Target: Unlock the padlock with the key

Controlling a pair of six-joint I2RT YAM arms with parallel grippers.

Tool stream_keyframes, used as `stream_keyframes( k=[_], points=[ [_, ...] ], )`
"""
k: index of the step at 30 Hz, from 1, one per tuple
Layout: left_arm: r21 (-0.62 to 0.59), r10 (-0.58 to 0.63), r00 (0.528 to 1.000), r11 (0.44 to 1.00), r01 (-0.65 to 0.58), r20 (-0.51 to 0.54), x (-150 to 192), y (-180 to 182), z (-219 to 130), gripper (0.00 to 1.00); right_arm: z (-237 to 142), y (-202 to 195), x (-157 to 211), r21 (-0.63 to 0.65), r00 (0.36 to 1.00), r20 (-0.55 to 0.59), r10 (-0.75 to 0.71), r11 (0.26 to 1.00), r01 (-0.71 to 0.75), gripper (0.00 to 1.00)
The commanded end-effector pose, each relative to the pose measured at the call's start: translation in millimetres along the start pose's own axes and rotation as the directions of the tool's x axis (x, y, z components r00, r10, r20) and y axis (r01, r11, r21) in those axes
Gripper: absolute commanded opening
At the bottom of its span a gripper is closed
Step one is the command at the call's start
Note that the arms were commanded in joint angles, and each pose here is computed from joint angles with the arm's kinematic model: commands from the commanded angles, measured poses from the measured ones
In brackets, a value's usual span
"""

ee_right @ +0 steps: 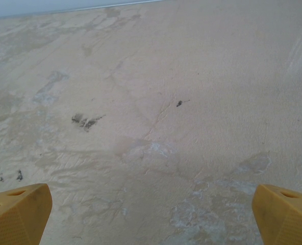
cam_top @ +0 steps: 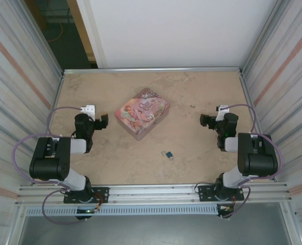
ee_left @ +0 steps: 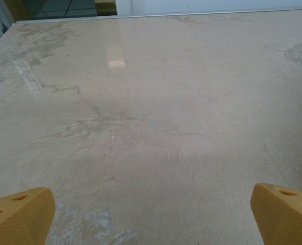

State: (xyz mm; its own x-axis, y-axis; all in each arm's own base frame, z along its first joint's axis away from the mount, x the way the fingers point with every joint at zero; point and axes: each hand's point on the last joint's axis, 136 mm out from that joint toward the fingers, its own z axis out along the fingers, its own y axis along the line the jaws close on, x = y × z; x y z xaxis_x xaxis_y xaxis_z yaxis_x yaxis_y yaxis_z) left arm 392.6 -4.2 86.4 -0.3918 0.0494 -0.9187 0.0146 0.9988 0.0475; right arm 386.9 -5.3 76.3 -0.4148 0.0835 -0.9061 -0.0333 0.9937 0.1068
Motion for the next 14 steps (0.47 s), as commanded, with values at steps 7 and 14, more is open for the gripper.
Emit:
stream_keyframes(
  k=[7, 14],
  points=[
    [0.006, 0.011, 1.0, 1.0, -0.011, 0.013, -6.7, -0.8, 0.6, 0.99, 4.1, -0.6, -7.3, 0.019, 1.0, 0.011, 0.01, 1.0, -0.01, 0.99],
    [0.005, 0.011, 1.0, 1.0, -0.011, 0.013, -6.6, -0.7, 0.5, 0.99, 3.6, -0.7, -7.0, 0.019, 1.0, 0.011, 0.011, 1.0, -0.011, 0.99]
  ],
)
